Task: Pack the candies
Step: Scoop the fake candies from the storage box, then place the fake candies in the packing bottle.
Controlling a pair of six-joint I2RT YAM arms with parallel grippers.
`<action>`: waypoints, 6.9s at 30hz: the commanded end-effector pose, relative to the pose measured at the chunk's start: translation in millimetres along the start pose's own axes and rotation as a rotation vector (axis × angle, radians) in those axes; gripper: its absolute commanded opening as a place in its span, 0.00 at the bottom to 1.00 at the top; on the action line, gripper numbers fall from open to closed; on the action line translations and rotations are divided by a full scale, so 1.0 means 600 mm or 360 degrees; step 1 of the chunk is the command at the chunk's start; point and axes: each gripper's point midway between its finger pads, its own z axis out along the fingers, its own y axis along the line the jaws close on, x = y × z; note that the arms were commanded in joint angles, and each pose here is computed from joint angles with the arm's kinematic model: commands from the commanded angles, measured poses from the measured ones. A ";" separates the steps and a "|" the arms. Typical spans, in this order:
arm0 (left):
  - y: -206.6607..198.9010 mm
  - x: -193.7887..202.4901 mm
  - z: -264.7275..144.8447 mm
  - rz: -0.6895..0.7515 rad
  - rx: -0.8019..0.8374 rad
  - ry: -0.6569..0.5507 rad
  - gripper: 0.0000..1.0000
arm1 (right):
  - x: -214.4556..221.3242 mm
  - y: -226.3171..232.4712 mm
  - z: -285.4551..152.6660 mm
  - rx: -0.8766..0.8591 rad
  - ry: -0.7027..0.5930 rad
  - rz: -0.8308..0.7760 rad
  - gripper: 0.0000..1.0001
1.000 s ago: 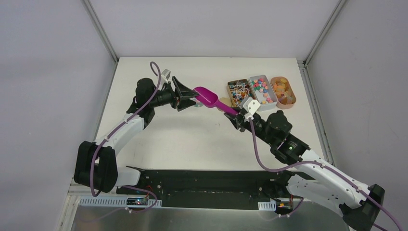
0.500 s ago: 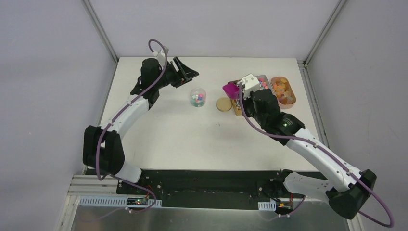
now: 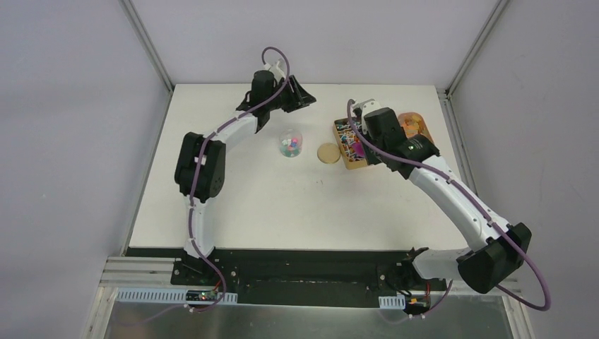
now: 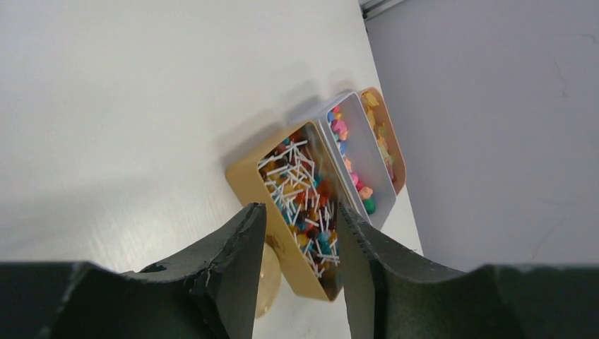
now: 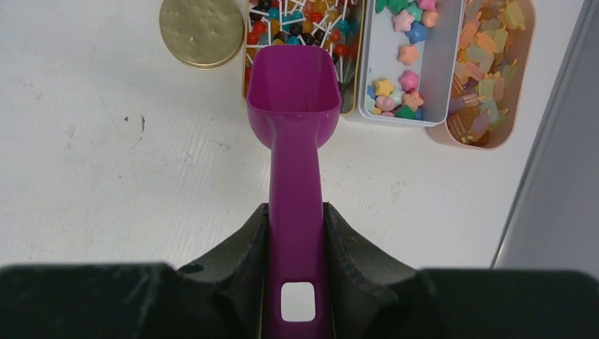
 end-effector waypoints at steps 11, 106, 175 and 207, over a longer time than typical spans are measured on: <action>-0.013 0.005 0.168 0.0167 0.0233 -0.0049 0.34 | -0.009 -0.016 0.039 0.0010 0.0165 -0.0056 0.00; 0.023 0.163 0.240 -0.0007 0.0328 0.0183 0.18 | 0.046 -0.042 0.198 0.0149 -0.0636 0.0157 0.00; -0.040 -0.063 -0.308 0.0583 -0.0528 -0.0191 0.99 | -0.081 0.070 0.056 -0.0205 -0.0996 -0.0392 0.00; -0.053 -0.045 -0.632 0.0822 -0.0892 -0.1097 0.99 | -0.101 0.179 0.108 -0.0344 -0.0560 -0.0865 0.00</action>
